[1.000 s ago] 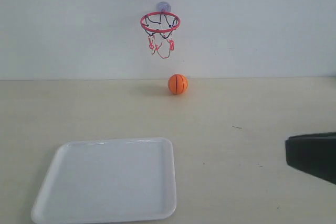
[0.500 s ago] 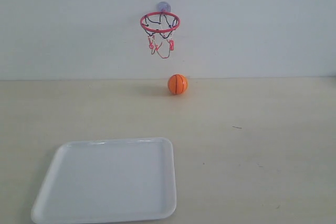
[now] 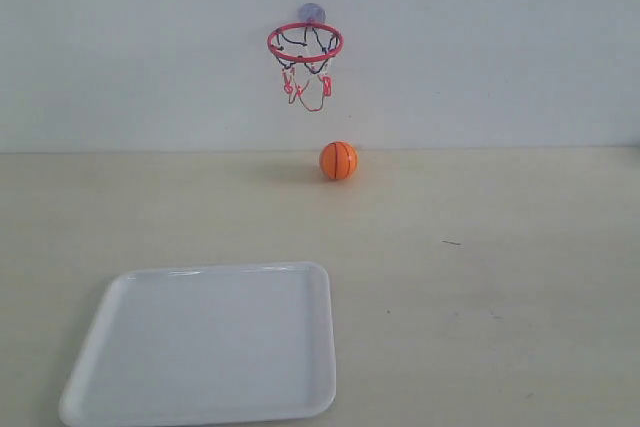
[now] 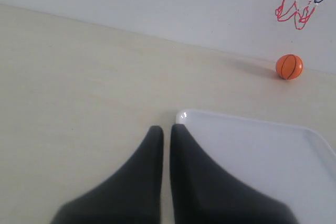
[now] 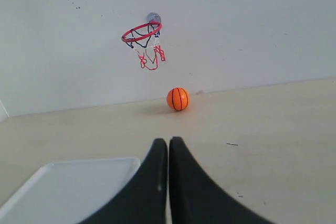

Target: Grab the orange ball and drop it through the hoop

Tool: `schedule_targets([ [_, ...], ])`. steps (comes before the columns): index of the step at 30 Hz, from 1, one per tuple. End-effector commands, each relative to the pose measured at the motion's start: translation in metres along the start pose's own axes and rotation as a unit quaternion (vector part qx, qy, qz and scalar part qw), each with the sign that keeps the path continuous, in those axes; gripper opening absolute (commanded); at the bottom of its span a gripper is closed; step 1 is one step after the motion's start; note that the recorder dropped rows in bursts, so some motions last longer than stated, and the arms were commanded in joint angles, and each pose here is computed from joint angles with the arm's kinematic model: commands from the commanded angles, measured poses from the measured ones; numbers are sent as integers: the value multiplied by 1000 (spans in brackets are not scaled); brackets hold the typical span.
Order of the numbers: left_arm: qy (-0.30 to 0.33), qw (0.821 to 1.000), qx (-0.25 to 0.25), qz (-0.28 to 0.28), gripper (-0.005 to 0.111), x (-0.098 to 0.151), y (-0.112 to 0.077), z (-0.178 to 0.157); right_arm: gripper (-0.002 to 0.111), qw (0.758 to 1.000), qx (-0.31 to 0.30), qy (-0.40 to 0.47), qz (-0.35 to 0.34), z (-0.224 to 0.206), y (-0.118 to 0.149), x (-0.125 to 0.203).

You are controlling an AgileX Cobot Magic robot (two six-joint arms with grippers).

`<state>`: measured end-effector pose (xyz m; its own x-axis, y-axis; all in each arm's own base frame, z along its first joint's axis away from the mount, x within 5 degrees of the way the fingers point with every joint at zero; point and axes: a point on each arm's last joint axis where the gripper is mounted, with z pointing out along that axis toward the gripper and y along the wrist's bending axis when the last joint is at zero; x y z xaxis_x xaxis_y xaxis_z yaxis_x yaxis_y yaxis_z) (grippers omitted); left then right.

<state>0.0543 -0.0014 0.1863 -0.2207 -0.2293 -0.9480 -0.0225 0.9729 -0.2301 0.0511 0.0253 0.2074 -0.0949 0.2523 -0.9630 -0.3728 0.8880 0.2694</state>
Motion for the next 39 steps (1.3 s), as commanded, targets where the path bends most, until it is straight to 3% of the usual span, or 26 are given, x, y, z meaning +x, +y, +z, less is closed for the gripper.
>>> schedule_targets([
  [1,-2,1000,-1,-2,4,1,0,0,0,1000,6,-2,-26,0,-1,1],
  [7,-2,1000,-1,-2,4,1,0,0,0,992,25,43,-113,-1,-6,8],
  [15,-2,1000,-1,-2,4,1,0,0,0,985,86,125,-86,-4,-18,22],
  [22,-2,1000,-1,-2,4,1,0,0,0,987,91,121,-43,-4,-18,22],
  [39,-2,1000,-1,-2,4,1,0,0,0,987,91,121,-43,-4,-18,22],
])
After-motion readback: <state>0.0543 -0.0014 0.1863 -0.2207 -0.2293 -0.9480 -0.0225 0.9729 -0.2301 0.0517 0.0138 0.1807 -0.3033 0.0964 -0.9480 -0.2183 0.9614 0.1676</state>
